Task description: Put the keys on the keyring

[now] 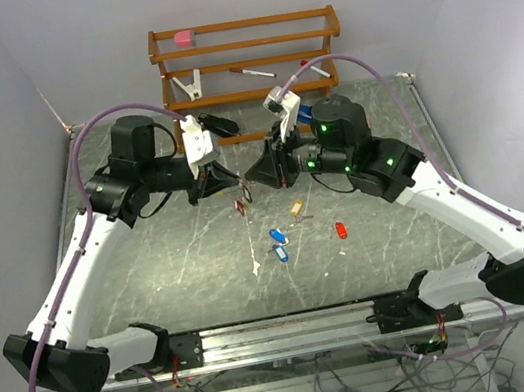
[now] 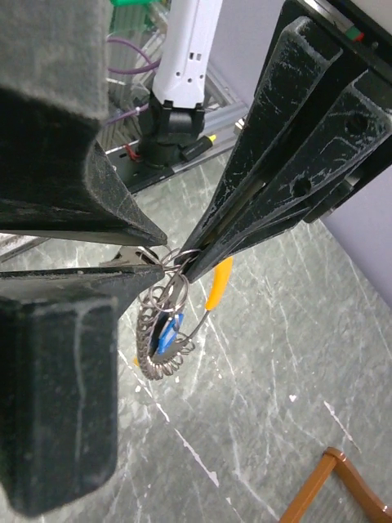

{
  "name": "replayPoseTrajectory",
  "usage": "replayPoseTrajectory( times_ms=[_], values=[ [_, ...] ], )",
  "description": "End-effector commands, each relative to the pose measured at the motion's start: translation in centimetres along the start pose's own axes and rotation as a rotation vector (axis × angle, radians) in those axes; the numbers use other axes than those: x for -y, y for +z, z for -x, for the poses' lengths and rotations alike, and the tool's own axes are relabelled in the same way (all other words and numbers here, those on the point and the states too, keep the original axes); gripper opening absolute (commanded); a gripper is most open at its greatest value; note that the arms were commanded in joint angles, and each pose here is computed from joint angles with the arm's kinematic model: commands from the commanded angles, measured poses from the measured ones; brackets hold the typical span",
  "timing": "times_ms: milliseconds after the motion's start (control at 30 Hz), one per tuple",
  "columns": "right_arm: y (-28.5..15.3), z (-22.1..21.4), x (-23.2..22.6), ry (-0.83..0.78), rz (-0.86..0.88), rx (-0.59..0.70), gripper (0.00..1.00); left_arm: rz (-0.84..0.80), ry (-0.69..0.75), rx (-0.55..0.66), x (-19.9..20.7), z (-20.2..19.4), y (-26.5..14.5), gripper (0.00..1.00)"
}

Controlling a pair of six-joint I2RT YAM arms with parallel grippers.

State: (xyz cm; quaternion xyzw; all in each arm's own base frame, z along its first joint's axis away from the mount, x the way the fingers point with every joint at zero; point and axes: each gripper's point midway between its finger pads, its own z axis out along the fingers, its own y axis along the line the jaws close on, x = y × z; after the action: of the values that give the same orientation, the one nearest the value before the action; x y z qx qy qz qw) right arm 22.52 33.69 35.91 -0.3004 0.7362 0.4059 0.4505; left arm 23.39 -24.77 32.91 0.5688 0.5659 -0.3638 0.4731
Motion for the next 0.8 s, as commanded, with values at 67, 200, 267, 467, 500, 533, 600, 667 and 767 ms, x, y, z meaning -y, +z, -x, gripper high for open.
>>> replayPoseTrajectory(
  times_ms=[67, 200, 267, 467, 500, 533, 600, 667, 767],
  values=[
    [0.6, 1.0, -1.3, -0.081, 0.047, 0.017, 0.17, -0.064, 0.018, 0.062, 0.9, 2.1, 0.0, 0.07],
    [1.2, 0.4, -1.6, -0.093, 0.057, -0.008, 0.17, -0.073, 0.012, 0.065, 0.9, 2.2, 0.1, 0.07],
    [1.3, 0.3, -1.7, -0.095, 0.062, -0.009, 0.17, -0.079, 0.006, 0.066, 1.0, 2.3, 0.1, 0.07],
    [1.4, 0.0, -1.5, -0.096, 0.044, -0.022, 0.12, -0.086, 0.004, 0.069, 1.1, 2.5, 0.0, 0.07],
    [1.4, 0.1, -1.5, -0.099, 0.041, -0.022, 0.12, -0.086, 0.003, 0.071, 1.1, 2.6, 0.0, 0.07],
    [1.3, 0.0, -1.3, -0.099, 0.032, -0.023, 0.14, -0.087, 0.002, 0.072, 1.2, 2.6, 0.0, 0.07],
    [1.0, 0.1, -0.8, -0.105, 0.002, -0.012, 0.17, -0.090, 0.004, 0.073, 1.3, 2.7, -0.1, 0.07],
    [0.7, 0.4, -0.7, -0.110, -0.011, 0.003, 0.19, -0.096, 0.006, 0.071, 1.5, 2.6, -0.1, 0.07],
    [0.6, 0.6, -0.5, -0.117, -0.023, 0.006, 0.25, -0.101, 0.007, 0.070, 1.7, 2.6, -0.2, 0.07]
  ],
)
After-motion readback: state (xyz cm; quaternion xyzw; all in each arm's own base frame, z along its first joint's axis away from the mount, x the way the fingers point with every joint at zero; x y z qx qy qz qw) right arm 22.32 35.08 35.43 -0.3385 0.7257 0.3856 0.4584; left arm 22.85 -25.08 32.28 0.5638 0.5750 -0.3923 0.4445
